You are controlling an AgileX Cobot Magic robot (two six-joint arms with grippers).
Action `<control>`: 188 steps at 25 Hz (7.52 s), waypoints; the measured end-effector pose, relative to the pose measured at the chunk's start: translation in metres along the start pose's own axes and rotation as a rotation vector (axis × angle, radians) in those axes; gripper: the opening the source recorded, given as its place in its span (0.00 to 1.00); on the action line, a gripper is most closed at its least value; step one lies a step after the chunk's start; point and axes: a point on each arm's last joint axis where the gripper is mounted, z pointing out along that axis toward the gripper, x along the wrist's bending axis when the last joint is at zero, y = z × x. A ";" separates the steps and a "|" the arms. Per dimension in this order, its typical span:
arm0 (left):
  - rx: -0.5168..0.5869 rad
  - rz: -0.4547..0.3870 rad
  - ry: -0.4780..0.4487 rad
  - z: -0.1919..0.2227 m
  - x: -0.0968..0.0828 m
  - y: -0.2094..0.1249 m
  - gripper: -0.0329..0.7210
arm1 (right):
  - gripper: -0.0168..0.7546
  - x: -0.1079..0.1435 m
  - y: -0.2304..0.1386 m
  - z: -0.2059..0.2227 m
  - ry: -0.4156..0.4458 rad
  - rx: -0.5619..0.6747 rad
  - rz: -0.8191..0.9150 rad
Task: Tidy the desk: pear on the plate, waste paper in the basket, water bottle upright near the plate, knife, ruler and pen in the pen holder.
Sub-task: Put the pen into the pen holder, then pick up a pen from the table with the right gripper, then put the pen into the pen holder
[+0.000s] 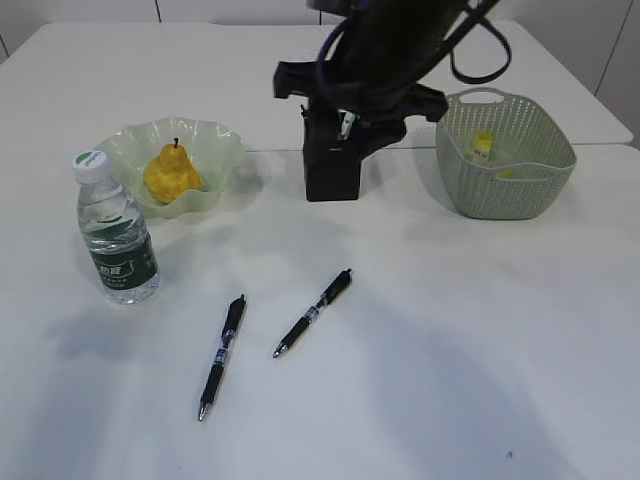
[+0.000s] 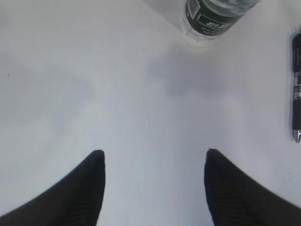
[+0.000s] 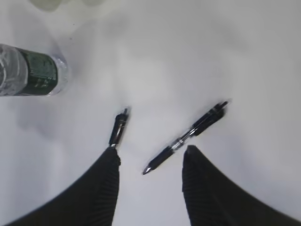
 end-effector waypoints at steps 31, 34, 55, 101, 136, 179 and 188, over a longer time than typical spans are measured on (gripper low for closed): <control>-0.066 -0.005 -0.003 0.000 0.000 0.006 0.66 | 0.46 -0.001 -0.030 0.128 -0.344 0.135 0.795; -0.066 -0.007 -0.005 0.000 0.000 0.006 0.66 | 0.46 -0.001 -0.030 0.134 -0.338 0.129 0.795; -0.068 -0.008 -0.006 0.000 -0.001 0.006 0.66 | 0.46 -0.006 -0.033 0.154 -0.343 0.140 0.768; -0.073 -0.008 -0.006 0.000 -0.001 0.007 0.66 | 0.14 -0.010 -0.037 0.169 -0.366 0.164 0.737; -0.073 -0.008 -0.006 0.000 -0.001 0.007 0.66 | 0.11 0.001 0.036 0.090 -0.364 -0.137 0.363; -0.110 -0.009 -0.004 -0.001 0.000 0.010 0.66 | 0.11 0.003 0.098 0.046 -0.451 -0.789 -0.001; -0.124 -0.009 -0.003 -0.001 0.000 0.011 0.66 | 0.11 0.003 0.100 0.050 -0.453 -0.816 -0.012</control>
